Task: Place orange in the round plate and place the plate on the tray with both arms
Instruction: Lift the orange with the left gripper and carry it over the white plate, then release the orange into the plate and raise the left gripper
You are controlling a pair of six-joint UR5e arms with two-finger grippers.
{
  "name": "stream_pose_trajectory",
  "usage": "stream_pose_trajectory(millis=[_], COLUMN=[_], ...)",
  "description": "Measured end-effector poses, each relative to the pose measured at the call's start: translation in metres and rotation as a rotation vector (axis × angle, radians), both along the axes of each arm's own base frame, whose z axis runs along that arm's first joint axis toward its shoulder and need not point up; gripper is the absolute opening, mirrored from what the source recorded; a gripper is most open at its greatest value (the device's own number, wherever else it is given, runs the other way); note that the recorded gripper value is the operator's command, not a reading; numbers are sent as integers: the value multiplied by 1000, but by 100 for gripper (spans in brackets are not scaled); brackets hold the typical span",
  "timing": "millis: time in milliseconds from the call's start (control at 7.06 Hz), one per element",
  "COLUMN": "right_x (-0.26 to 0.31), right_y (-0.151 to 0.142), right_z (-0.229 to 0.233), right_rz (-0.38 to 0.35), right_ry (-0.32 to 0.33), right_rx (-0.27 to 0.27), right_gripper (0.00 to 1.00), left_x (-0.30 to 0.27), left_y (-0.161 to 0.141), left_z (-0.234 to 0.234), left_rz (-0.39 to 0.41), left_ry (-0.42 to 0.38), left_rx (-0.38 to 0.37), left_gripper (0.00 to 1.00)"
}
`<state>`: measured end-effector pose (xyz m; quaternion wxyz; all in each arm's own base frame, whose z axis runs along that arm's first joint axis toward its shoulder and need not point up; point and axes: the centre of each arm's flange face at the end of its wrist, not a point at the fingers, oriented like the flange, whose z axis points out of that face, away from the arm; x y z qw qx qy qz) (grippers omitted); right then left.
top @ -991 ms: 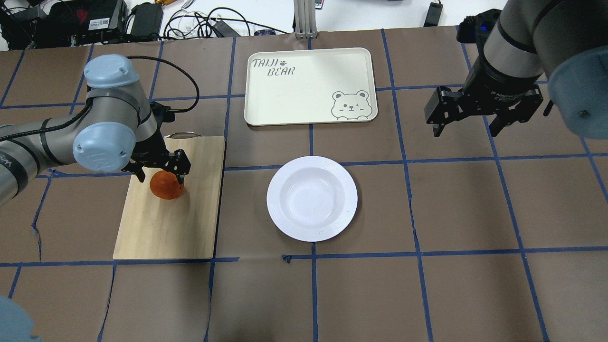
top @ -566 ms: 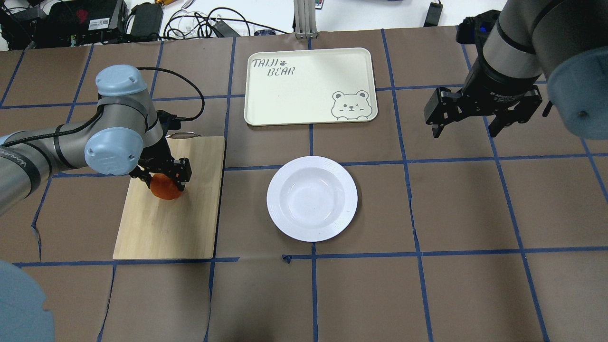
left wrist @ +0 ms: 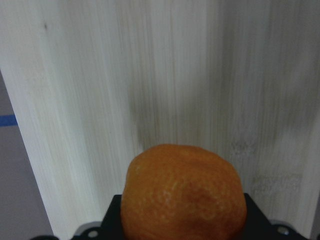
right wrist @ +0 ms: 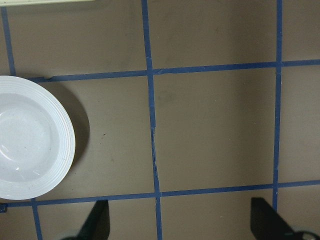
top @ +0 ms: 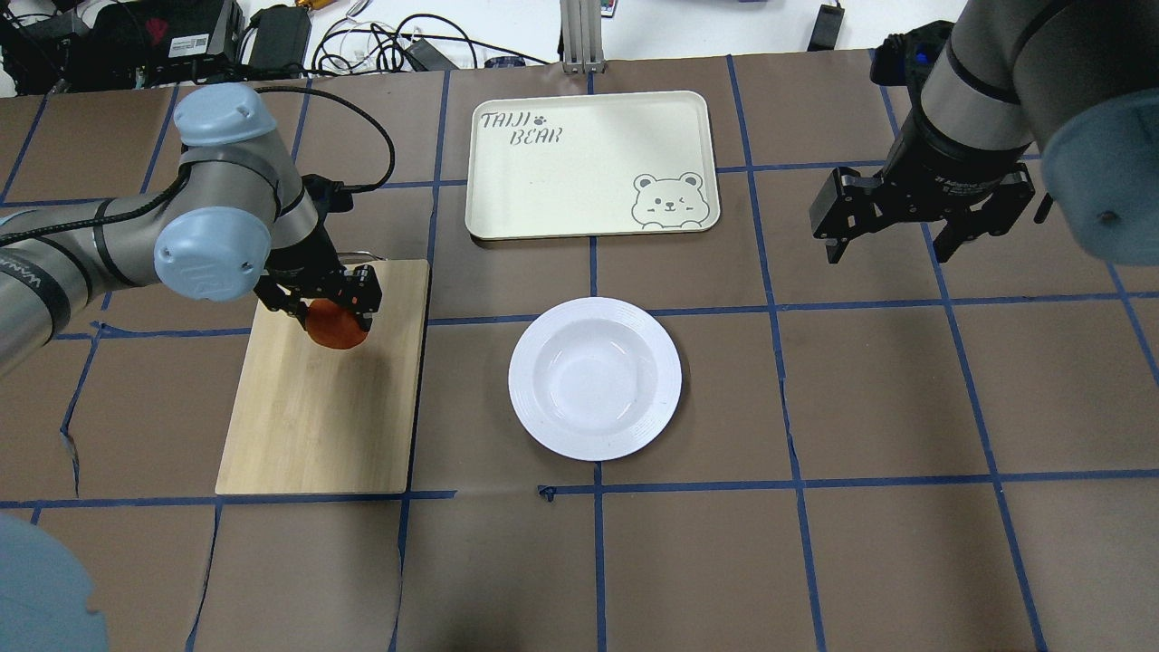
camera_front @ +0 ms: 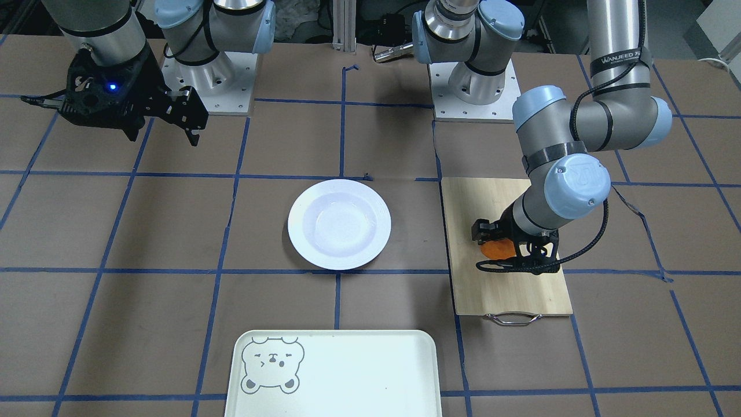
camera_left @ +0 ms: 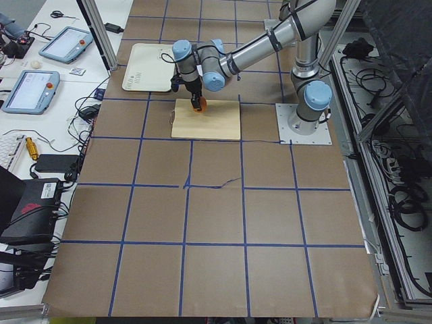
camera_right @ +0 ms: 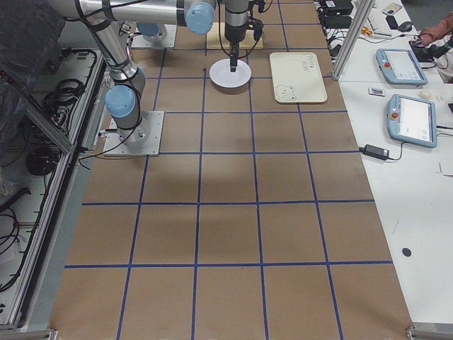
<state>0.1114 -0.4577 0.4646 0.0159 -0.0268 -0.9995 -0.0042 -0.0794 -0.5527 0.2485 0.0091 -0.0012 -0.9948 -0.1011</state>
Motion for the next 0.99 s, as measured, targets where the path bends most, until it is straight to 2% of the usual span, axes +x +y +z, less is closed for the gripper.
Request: stream_pose_trajectory(millis=[142,425,708,991], right_x=[0,0,-1,-1], right_y=[0,0,0,0], right_z=[0,0,-1,-1], right_rz=[0,1,1,0], right_ry=[2,6,7,8], right_rx=[1,2,2,4], right_gripper=[100,100,100,100], left_x=[-41,-150,-228,-261], left_y=[3,24,53,71], left_z=[11,7,-6,-23], left_rz=[47,123,93,51], left_ry=[44,76,117,147], left_rx=[8,10,2,28], left_gripper=[15,16,16,22])
